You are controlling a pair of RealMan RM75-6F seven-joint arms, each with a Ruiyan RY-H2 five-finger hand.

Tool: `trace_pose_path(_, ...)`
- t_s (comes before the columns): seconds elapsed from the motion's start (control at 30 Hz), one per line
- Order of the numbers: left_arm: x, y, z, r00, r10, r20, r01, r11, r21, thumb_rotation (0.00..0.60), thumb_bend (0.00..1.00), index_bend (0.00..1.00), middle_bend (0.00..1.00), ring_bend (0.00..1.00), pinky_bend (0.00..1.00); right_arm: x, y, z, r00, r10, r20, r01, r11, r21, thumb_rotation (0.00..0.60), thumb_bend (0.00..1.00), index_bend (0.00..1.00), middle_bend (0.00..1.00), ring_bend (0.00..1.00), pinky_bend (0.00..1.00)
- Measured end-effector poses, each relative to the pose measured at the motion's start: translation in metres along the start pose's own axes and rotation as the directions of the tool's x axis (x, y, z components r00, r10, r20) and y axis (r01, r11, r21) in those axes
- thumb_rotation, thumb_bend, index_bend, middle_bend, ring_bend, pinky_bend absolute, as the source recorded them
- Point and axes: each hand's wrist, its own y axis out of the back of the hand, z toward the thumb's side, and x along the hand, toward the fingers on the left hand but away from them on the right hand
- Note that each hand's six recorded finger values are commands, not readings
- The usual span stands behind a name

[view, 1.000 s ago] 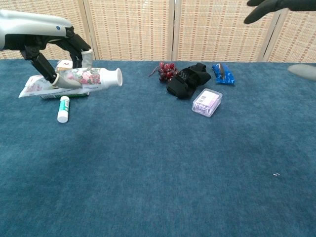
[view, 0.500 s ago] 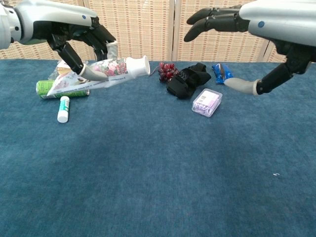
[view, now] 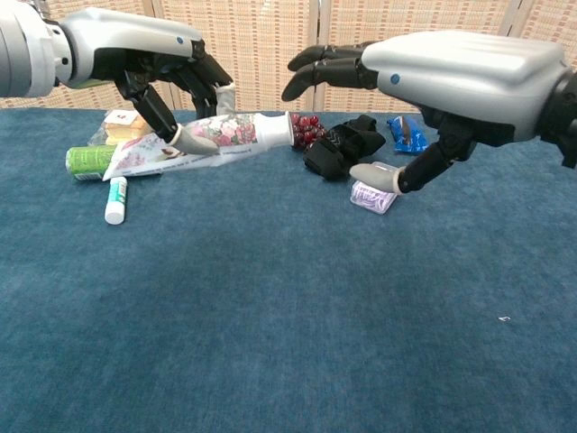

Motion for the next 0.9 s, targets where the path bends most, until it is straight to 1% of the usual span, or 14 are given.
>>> trace_pose_path(0.47,0.002,0.000,0.000,1.000,-0.003,-0.014,0.003,1.000,0.000,0.600,0.28,0.53,0.65,0.40,0.10,-0.009,-0.012,0.004,0.999,0.038,-0.004,-0.038,0.999,0.007,0.600,0.33,0.17,0.01,0.00,0.00)
trace_pose_path(0.9,-0.001,0.002,-0.003,1.000,-0.006,-0.014,0.006,1.000,0.004,0.600,0.28,0.55,0.66,0.40,0.10,-0.012,-0.019,-0.004,0.998,0.062,0.028,-0.062,0.998,0.012,0.600,0.33,0.17,0.01,0.00,0.00)
